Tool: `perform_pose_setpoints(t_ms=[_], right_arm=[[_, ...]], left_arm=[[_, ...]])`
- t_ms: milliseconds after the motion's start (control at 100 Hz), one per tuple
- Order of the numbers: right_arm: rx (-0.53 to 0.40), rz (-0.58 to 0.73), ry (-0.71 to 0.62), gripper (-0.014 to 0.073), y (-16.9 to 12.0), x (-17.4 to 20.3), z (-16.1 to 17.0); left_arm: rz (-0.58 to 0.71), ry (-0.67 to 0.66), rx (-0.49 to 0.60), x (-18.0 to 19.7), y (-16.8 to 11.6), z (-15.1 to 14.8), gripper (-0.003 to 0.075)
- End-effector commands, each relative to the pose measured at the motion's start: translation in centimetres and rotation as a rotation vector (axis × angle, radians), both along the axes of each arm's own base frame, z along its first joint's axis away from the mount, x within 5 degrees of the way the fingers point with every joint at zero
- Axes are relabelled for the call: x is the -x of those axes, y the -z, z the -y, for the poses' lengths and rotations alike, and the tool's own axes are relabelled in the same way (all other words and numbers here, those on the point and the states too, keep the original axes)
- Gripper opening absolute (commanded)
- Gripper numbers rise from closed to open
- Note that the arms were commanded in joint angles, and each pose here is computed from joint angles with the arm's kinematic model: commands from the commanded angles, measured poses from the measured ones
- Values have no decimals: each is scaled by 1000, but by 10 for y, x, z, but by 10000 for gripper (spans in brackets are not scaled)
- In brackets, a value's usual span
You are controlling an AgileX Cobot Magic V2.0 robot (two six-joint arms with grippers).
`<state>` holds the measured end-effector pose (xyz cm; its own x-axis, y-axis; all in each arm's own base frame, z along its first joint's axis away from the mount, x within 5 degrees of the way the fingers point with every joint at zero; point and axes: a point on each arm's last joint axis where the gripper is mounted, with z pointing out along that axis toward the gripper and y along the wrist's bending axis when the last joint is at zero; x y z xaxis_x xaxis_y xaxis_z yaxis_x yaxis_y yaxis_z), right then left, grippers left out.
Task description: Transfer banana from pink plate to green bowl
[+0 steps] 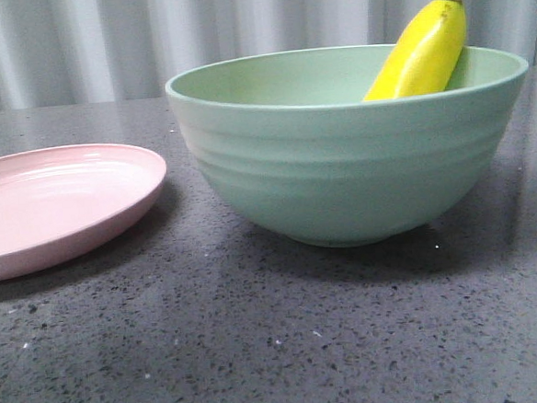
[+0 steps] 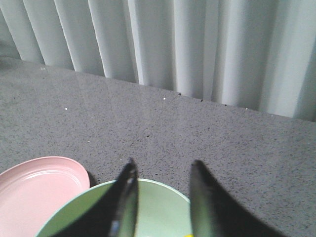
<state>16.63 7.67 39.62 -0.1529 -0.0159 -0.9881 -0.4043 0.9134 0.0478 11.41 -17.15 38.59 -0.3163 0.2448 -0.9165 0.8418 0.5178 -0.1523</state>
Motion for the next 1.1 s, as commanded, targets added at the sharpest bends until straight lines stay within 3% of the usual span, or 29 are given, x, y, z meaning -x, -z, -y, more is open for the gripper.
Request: perform_pose_setpoints(t_ms=[0, 60, 360, 550, 810, 1090], right_arm=[[-32, 128, 4, -2, -26, 18, 9], [-33, 132, 6, -71, -29, 26, 14], [-19, 134, 18, -65, -25, 59, 30], [13, 140, 22, -65, 5, 72, 37], [24, 313, 9, -65, 55, 99, 48], [16, 331, 8, -65, 99, 116, 56]], left_arm=[[74, -28, 122, 4, -24, -8, -18], [82, -29, 133, 7, -25, -13, -20], [162, -50, 200, 29, -19, -46, -20], [199, -75, 250, 46, 10, -72, -20], [294, -121, 315, 65, 66, -103, -20], [385, -153, 446, 82, 104, -130, -20]])
